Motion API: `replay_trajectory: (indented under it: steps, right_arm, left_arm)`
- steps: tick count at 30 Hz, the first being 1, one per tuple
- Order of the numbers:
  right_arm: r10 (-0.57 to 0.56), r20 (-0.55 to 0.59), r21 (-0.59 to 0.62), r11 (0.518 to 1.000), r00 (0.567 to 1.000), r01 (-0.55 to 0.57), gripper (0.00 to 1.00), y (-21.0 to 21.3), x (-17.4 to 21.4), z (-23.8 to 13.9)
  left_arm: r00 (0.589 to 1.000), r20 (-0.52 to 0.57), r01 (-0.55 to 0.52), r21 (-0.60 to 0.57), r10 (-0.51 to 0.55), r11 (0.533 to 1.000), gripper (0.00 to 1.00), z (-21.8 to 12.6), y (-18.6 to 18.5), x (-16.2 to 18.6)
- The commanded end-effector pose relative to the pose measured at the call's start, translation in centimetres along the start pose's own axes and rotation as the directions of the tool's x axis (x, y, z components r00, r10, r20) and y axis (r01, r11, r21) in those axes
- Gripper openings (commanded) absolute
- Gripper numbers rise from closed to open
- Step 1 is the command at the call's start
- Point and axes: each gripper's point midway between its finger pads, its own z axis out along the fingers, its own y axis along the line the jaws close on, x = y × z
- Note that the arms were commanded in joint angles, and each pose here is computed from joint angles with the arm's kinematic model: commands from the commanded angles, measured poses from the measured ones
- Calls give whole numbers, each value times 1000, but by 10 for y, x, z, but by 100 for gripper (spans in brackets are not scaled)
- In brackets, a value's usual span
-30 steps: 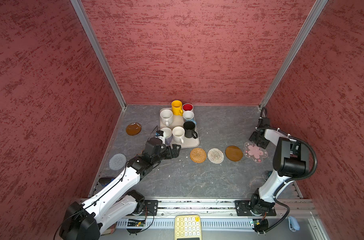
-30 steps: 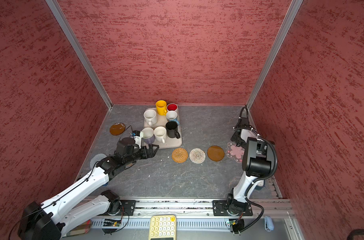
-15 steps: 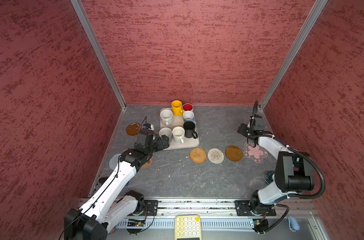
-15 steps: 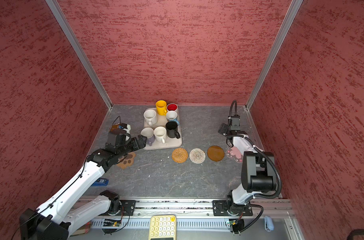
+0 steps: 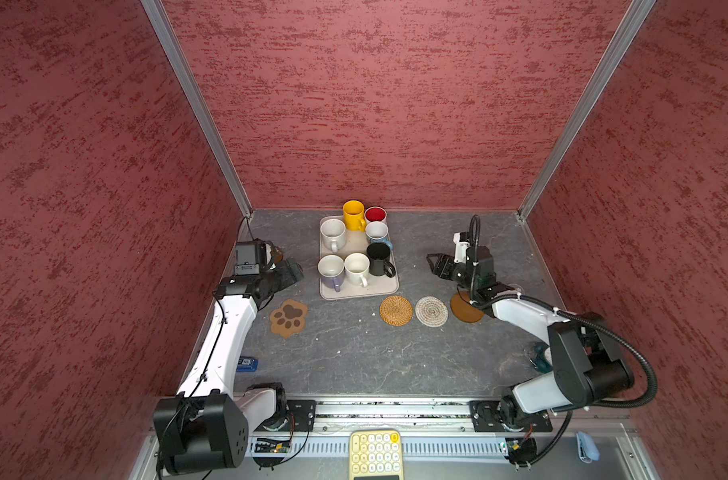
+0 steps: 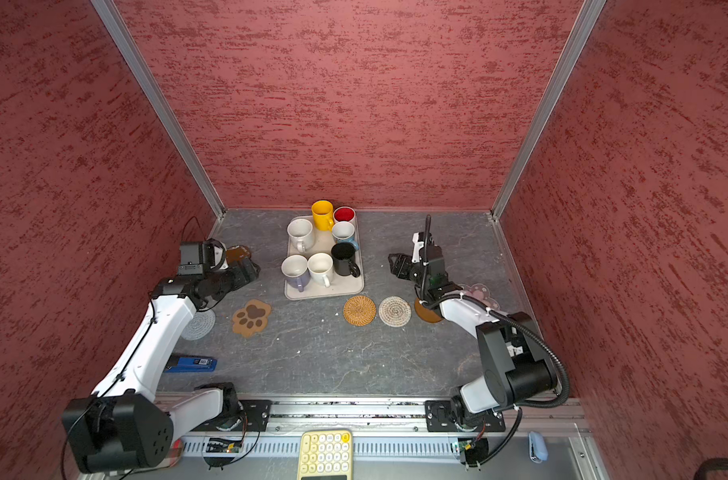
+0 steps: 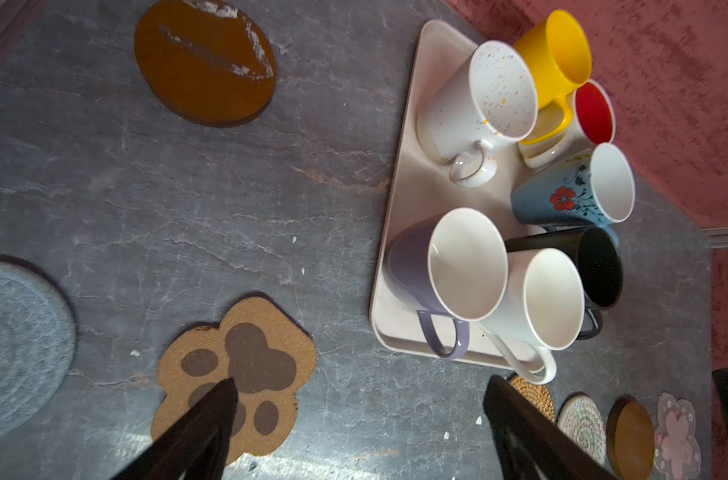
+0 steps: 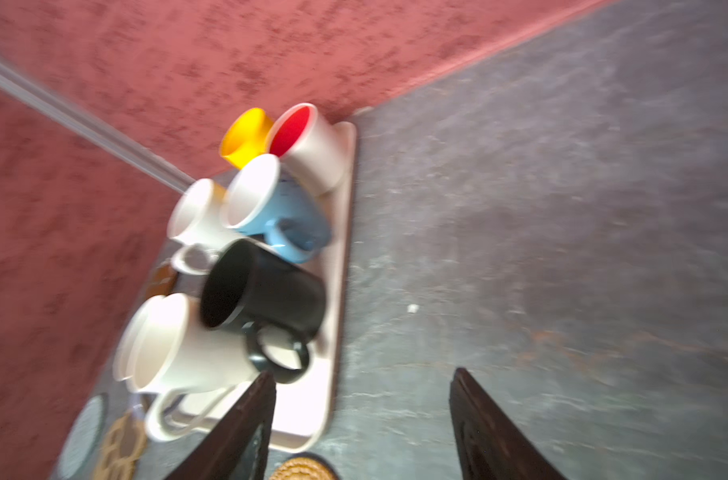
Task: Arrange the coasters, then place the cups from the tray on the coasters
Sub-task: 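Swing the right gripper toward the tray while the left gripper lowers to the paw coaster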
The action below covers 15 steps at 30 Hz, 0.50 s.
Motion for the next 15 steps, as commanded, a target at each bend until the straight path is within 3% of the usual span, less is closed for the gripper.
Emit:
replay_trajectory:
  steps: [1, 7, 12, 15]
  right_arm:
    - [22, 104, -231, 973, 994, 3, 67, 56, -24, -18]
    - [66, 106, -365, 931, 992, -23, 69, 94, -15, -34]
    - [78, 92, -395, 918, 993, -36, 69, 100, -14, -35]
    - [79, 94, -395, 918, 992, -36, 69, 100, -14, -35]
  left_arm:
    - [996, -64, -58, -8, 57, 998, 93, 4, 5, 6]
    - [990, -135, -51, -81, 40, 995, 91, 28, 33, 16]
    - [980, -196, -47, -125, 22, 991, 76, 44, 50, 19]
    - [975, -221, -66, -155, 30, 986, 71, 51, 59, 24]
